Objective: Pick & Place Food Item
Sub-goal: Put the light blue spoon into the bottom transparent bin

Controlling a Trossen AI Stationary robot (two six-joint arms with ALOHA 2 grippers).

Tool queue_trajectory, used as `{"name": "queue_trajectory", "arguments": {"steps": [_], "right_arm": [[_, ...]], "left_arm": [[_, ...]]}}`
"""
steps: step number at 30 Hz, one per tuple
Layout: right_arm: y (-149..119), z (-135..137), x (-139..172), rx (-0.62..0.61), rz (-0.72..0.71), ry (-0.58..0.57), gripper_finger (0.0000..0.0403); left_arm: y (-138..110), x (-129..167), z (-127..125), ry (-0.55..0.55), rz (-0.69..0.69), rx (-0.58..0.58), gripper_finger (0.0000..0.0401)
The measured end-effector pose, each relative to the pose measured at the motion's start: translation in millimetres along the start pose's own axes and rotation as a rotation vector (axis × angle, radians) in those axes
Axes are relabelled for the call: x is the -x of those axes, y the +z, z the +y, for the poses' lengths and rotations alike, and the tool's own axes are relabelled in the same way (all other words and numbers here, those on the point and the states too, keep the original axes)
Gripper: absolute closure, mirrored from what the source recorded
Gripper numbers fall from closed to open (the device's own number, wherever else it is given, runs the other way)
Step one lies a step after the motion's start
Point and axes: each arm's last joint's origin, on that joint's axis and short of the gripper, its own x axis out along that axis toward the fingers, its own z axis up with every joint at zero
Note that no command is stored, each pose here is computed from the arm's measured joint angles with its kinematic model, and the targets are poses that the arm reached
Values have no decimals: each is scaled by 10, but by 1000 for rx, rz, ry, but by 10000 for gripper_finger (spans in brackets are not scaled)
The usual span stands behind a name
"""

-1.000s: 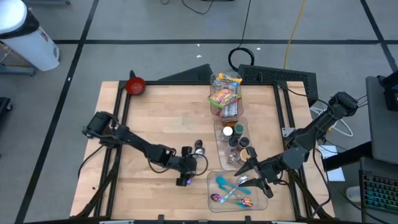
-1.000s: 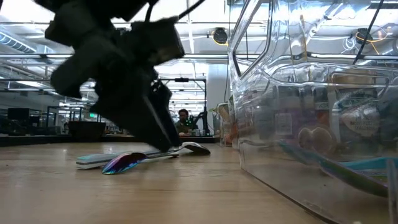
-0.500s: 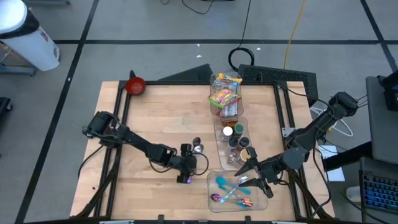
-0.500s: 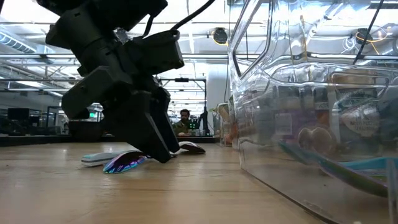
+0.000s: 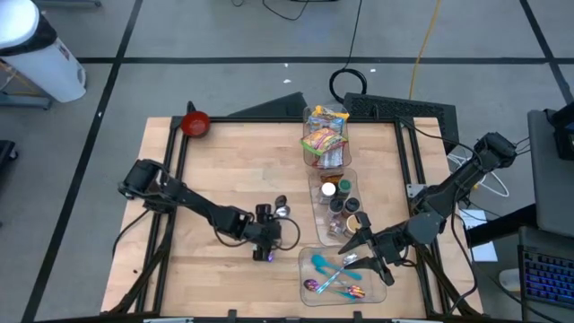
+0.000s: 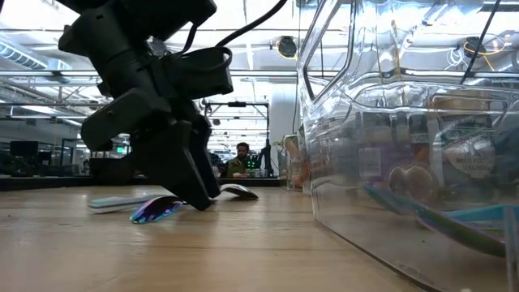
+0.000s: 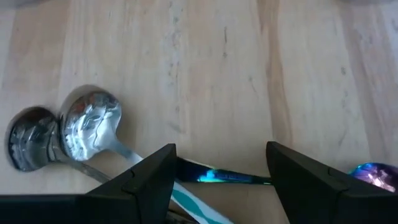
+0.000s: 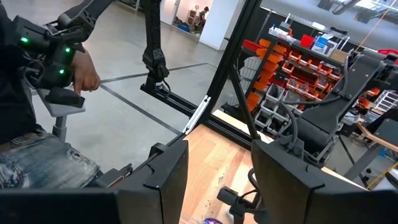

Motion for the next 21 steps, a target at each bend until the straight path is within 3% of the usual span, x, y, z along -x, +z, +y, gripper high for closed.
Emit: {"name": "queue_trajectory", "arguments": {"steps": [21], "right_arm": [[-1,1,0,0,1,0,237]], "left_arm": [[-103,290,110,92,106,43,146]]}}
